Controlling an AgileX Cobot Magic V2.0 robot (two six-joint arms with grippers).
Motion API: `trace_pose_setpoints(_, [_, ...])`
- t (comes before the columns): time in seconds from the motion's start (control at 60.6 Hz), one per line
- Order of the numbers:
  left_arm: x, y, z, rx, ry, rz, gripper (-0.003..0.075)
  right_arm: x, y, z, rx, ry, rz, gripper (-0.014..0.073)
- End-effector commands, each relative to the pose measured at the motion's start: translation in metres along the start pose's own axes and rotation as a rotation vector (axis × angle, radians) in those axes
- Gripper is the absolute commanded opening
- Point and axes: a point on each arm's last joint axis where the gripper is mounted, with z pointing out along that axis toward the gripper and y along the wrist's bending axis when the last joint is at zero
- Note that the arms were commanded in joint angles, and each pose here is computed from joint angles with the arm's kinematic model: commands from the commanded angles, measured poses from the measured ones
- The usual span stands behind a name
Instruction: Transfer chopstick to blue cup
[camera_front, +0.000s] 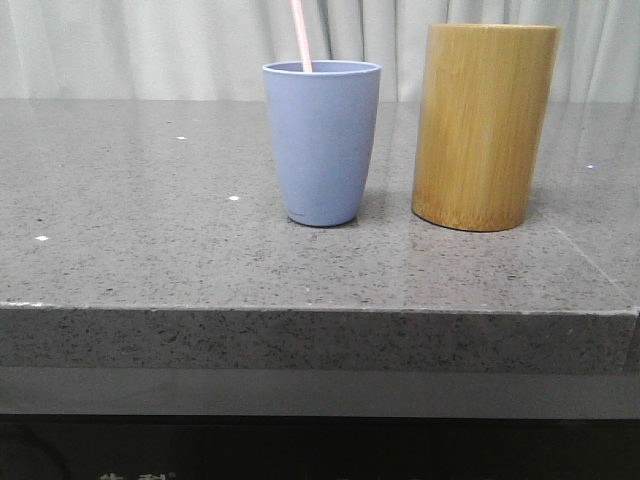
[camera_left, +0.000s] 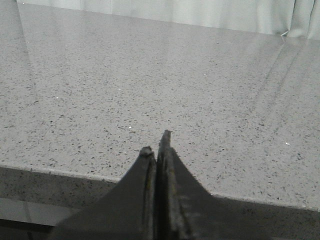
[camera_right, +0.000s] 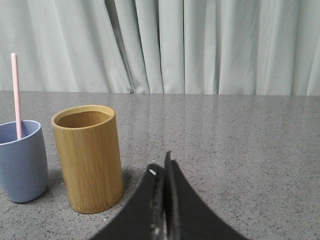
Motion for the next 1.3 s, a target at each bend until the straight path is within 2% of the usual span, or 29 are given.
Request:
trace_pose_setpoints(0.0, [-0.005,0.000,-0.001,0.004,-0.087,-0.018,-0.0019,-0.016,0.001,-0.001,0.005,-0.099,-0.004,-0.0087])
trace_pose_setpoints(0.413, [-0.005,0.000,-0.001,0.004,-0.087,-0.018,-0.0019,-0.011,-0.001,0.001,0.013,-0.087,-0.025,-0.0087])
trace_pose_setpoints(0.628, [-0.005,0.000,-0.001,0.004,-0.087,-0.018,-0.0019,0.048,-0.008,0.010,0.027,-0.043,-0.007,-0.0087])
trace_pose_setpoints(0.809, [-0.005,0.000,-0.001,0.004,-0.087,-0.018,-0.0019,0.083,-0.012,0.013,0.037,0.028,-0.005,-0.0087])
trace_pose_setpoints(0.908, [-0.005,0.000,-0.001,0.004,-0.087,-0.018,-0.0019,0.086,-0.012,0.013,0.036,0.066,-0.012,-0.0087])
trace_pose_setpoints(1.288, [-0.005,0.000,-0.001,0.004,-0.087,-0.018,-0.0019,0.086,-0.012,0.013,0.036,0.069,-0.012,-0.0087])
